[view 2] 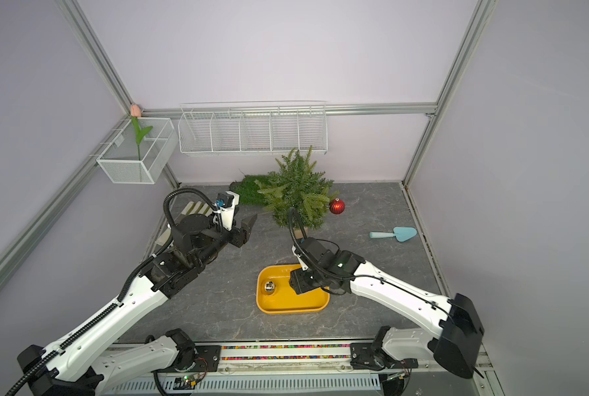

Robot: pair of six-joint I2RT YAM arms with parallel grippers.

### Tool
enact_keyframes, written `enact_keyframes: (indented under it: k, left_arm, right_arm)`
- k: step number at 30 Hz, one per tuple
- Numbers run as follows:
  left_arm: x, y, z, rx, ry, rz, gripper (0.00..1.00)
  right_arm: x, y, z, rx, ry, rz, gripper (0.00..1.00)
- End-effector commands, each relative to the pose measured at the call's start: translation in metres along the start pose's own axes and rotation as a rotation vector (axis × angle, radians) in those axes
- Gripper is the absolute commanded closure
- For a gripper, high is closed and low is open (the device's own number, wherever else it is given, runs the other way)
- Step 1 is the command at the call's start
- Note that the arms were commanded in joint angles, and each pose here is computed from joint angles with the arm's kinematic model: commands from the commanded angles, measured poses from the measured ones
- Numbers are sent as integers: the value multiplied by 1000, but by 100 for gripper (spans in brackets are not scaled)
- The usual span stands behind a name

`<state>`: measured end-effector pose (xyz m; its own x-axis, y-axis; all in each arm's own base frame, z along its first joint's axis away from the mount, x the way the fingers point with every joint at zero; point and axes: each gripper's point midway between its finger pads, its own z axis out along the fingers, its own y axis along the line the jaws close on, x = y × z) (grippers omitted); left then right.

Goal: Decorate the small christmas tree with ornaments
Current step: Pick up an ornament from the container.

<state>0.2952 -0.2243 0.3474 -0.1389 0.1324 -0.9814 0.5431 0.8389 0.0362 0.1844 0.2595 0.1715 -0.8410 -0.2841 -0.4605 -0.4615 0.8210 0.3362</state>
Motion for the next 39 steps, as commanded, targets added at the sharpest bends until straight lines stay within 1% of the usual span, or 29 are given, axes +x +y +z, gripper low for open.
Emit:
enact_keyframes:
  k: [1,4,8,12,14,18,20,23,25,29,34,36,39]
  left_arm:
    - [-37,-14,-3,91,-99,26,37]
    - [-45,-35,-2,209,-127,61,37]
    - [-55,-66,-2,383,-160,110,38]
    - [-64,-87,-3,500,-209,178,41]
    - [-68,-94,-5,536,-252,228,41]
    - [-74,-98,-1,545,-304,299,41]
    - [-76,-102,5,560,-316,327,41]
    - [-75,-105,20,564,-307,356,41]
    - [-77,-107,29,568,-298,367,41]
    - [-85,-115,40,612,-296,390,41]
    - [-95,-120,57,631,-286,398,41]
    - [-101,-123,60,649,-278,405,42]
    - [-111,-125,60,640,-282,432,43]
  right_arm:
    - [-17,-9,-35,-16,-99,-48,49]
    - [-35,-14,-62,-39,-196,-78,49]
    - [-55,-16,-93,-25,-291,-177,49]
    - [-73,-16,-122,-15,-378,-254,50]
    - [-82,-15,-141,-9,-448,-294,51]
    - [-104,-17,-177,6,-590,-330,50]
    - [-120,-22,-192,34,-654,-330,50]
    - [-140,-28,-206,42,-712,-323,50]
    - [-152,-35,-212,41,-730,-305,50]
    - [-167,-38,-219,-42,-757,-297,51]
    - [-183,-44,-230,-100,-808,-289,51]
    - [-188,-41,-234,-145,-821,-289,51]
    - [-197,-46,-239,-171,-847,-277,51]
